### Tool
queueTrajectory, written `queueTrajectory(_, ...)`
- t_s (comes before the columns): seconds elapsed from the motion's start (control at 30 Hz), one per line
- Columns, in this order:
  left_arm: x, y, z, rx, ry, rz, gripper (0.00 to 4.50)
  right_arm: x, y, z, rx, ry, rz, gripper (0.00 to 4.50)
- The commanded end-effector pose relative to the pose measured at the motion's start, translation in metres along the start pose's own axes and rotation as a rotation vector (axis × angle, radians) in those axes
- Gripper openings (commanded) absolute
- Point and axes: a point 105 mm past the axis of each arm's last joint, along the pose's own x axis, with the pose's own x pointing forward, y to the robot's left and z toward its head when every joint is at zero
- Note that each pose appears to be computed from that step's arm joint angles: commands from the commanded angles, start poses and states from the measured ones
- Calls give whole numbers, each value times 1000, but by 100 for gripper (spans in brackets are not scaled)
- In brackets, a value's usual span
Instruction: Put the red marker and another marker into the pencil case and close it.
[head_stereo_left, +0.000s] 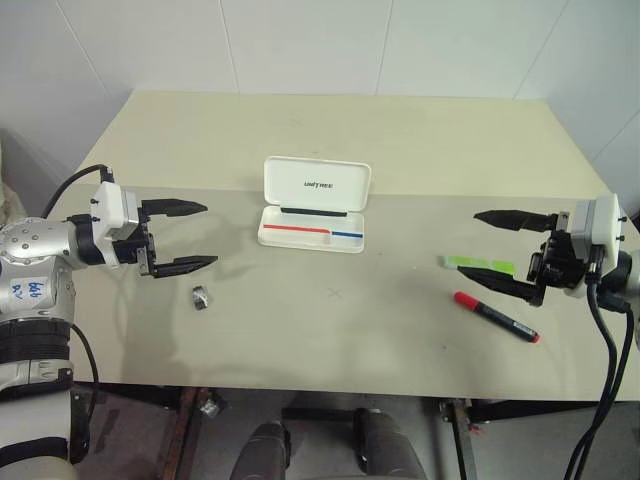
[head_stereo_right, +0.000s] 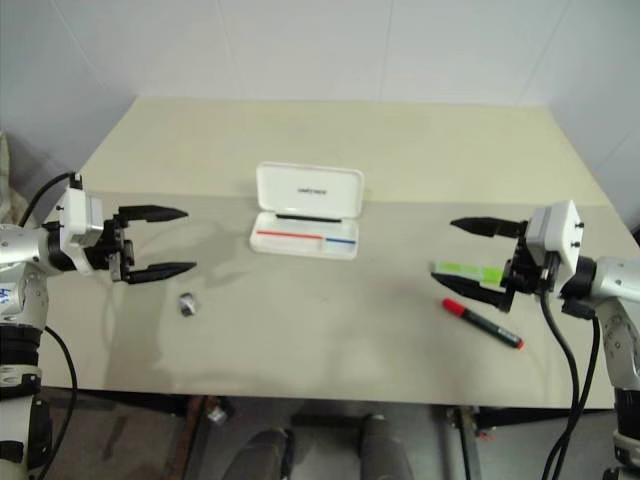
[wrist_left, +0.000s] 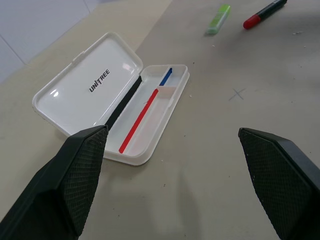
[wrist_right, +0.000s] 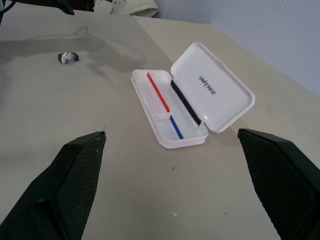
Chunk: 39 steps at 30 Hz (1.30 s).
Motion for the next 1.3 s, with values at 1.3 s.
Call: queueTrajectory(1.3,19,-16,37,58,-76,8,450,196,2,-38,-68,239,344,322)
